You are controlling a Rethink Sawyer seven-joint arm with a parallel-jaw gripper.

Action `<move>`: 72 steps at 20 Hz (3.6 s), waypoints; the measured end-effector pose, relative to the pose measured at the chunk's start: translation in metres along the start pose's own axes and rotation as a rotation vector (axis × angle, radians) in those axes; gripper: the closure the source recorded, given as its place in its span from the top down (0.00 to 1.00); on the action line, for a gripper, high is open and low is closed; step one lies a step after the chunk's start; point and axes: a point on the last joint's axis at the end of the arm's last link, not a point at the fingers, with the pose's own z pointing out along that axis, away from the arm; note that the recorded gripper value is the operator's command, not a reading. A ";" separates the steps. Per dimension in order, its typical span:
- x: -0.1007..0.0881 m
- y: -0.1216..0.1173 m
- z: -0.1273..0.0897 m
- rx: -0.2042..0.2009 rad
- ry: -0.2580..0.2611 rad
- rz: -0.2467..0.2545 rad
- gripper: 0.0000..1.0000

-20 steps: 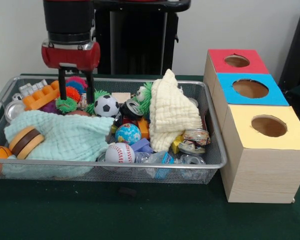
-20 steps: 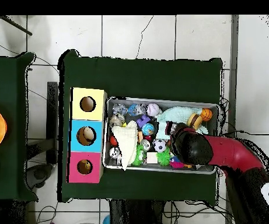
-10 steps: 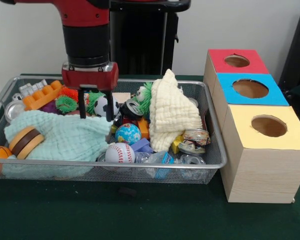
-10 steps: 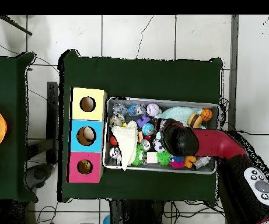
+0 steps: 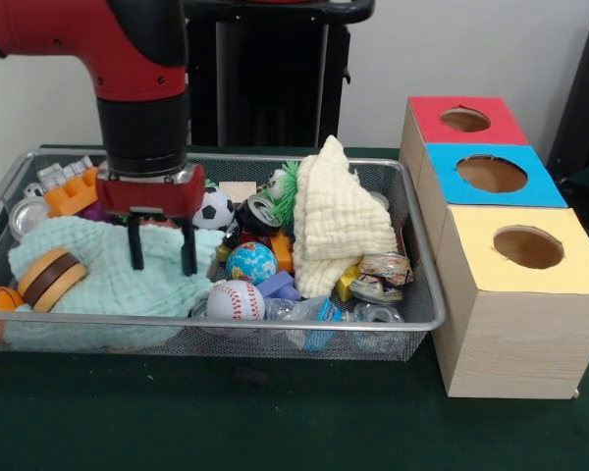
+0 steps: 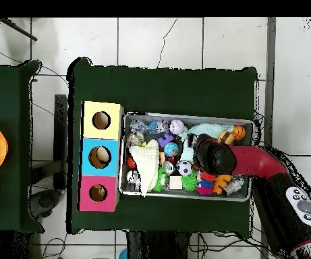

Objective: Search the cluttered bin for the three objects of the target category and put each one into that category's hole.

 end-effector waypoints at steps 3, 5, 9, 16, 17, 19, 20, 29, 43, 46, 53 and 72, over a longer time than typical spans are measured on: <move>-0.010 -0.016 0.006 0.001 -0.021 0.017 1.00; -0.017 -0.028 0.010 0.004 -0.040 0.030 1.00; -0.026 -0.048 0.019 0.015 -0.062 0.045 1.00; -0.028 -0.049 0.020 0.019 -0.067 0.038 1.00; -0.027 -0.049 0.020 0.019 -0.067 0.036 1.00; -0.027 -0.049 0.021 0.020 -0.066 0.033 1.00; -0.027 -0.048 0.021 0.019 -0.066 0.030 1.00; -0.026 -0.035 0.025 0.024 -0.081 -0.014 1.00; -0.016 -0.036 0.020 0.029 -0.109 -0.051 0.00; -0.015 -0.031 0.005 0.027 -0.094 -0.047 0.00; -0.025 -0.005 -0.077 0.024 0.018 0.009 0.00; -0.056 0.072 -0.187 0.059 0.015 -0.034 1.00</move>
